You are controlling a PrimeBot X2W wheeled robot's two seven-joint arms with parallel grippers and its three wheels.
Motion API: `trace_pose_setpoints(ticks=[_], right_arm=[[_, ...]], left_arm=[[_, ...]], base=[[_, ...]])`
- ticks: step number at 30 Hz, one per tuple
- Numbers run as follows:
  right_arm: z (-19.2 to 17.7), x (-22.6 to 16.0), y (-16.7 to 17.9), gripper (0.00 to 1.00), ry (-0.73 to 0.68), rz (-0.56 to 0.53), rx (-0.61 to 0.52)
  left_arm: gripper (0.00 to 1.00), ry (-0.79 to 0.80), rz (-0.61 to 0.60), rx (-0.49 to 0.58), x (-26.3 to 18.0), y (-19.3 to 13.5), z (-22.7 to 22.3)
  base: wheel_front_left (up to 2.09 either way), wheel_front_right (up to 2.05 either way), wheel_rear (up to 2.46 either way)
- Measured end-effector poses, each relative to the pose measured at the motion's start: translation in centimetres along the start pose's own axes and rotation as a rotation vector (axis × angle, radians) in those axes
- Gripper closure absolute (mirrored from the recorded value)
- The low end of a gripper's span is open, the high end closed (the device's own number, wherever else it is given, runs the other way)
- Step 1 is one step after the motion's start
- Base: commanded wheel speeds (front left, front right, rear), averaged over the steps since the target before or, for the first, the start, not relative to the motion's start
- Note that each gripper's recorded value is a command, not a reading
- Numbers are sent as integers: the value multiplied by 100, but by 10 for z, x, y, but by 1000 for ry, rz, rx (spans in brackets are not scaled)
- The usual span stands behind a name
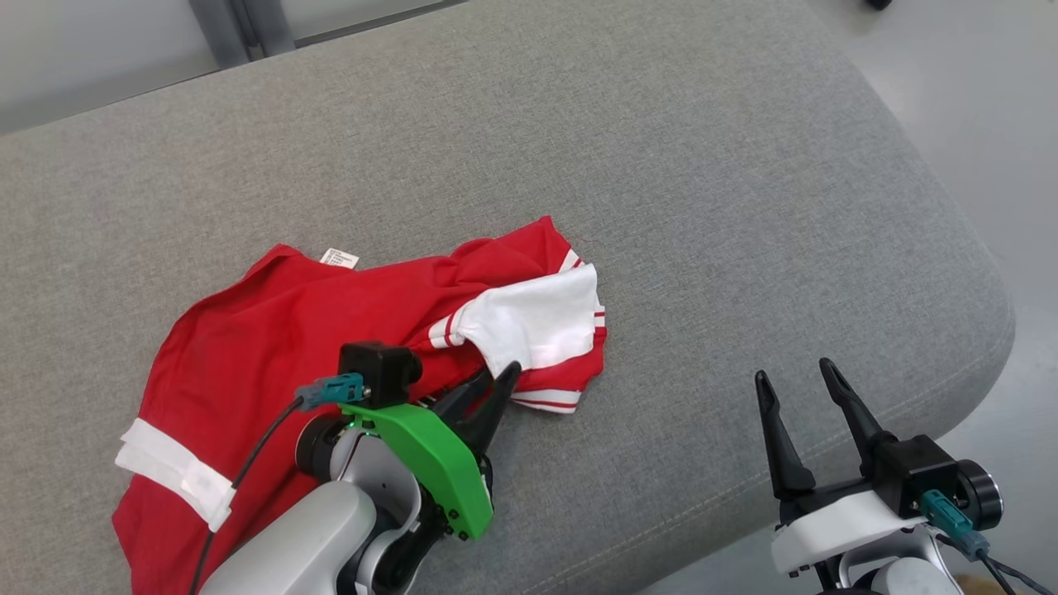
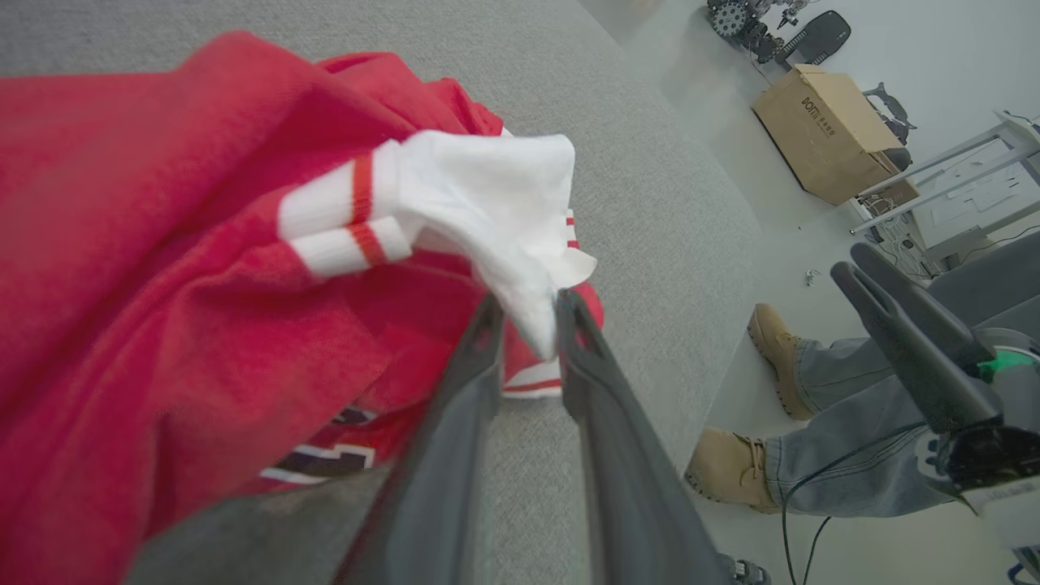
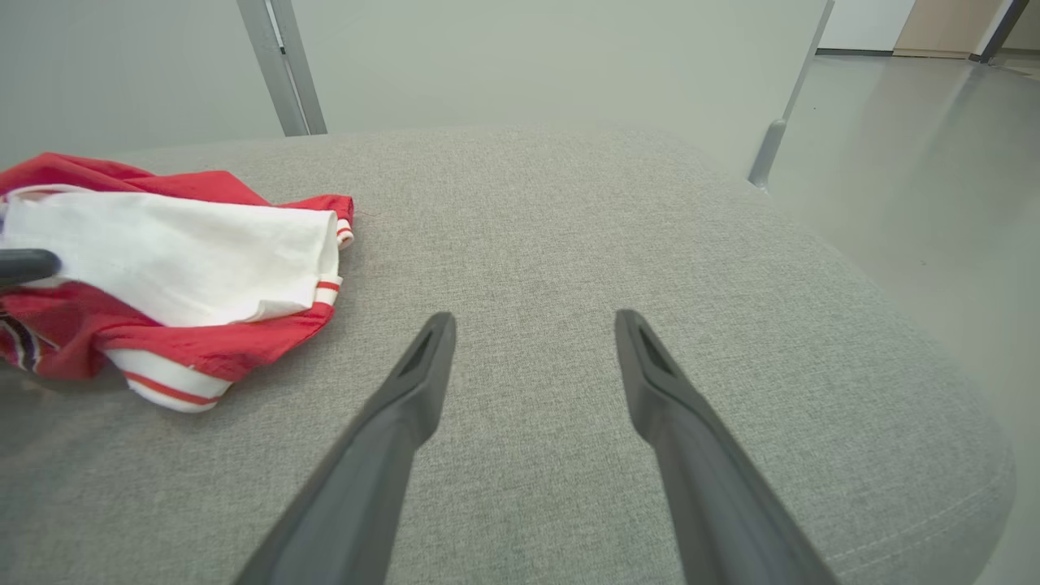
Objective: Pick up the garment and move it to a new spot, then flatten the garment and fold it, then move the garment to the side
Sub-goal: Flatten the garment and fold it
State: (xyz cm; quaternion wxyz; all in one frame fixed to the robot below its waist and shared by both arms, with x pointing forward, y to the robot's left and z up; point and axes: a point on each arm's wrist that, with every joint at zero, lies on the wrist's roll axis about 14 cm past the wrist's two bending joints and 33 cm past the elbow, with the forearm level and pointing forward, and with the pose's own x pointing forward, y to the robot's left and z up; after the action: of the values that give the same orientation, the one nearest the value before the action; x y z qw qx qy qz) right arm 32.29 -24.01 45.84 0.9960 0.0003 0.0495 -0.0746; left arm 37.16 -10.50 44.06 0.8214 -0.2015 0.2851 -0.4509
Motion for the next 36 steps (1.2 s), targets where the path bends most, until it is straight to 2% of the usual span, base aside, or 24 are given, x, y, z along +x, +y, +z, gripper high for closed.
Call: trace_pose_setpoints(ticks=[1,2,10,16,20,22,26,30,36], right_arm=[[0,0,0,0,-1,1,0],[0,0,1,0,0,2,1],[-2,-2,-2,0,8,-8,-1],[-3,-3,-6,0,13,-22,0],[-4,-3,-7,0,16,-25,2],[-4,-3,-7,0,18,-25,2],[-6,0,-5,0,23,-20,1],[-7,3,-5,0,27,-18,0],[-8,3,-6,0,32,-22,-2]], left_arm=[[91,0,2,-3,0,0,0],[100,0,2,-12,1,0,0],[100,-20,-101,-75,9,-27,5],[100,-134,-274,-362,5,-74,29],[100,-152,-297,-492,3,-79,33],[100,-134,-286,-502,3,-79,26],[100,-3,-207,-523,7,-68,-22],[100,134,-111,-472,6,-49,-70],[100,158,-48,-419,5,-33,-85]], base=[[0,0,0],[0,0,0],[0,0,0],[0,0,0],[0,0,0],[0,0,0],[0,0,0],[0,0,0],[0,0,0]])
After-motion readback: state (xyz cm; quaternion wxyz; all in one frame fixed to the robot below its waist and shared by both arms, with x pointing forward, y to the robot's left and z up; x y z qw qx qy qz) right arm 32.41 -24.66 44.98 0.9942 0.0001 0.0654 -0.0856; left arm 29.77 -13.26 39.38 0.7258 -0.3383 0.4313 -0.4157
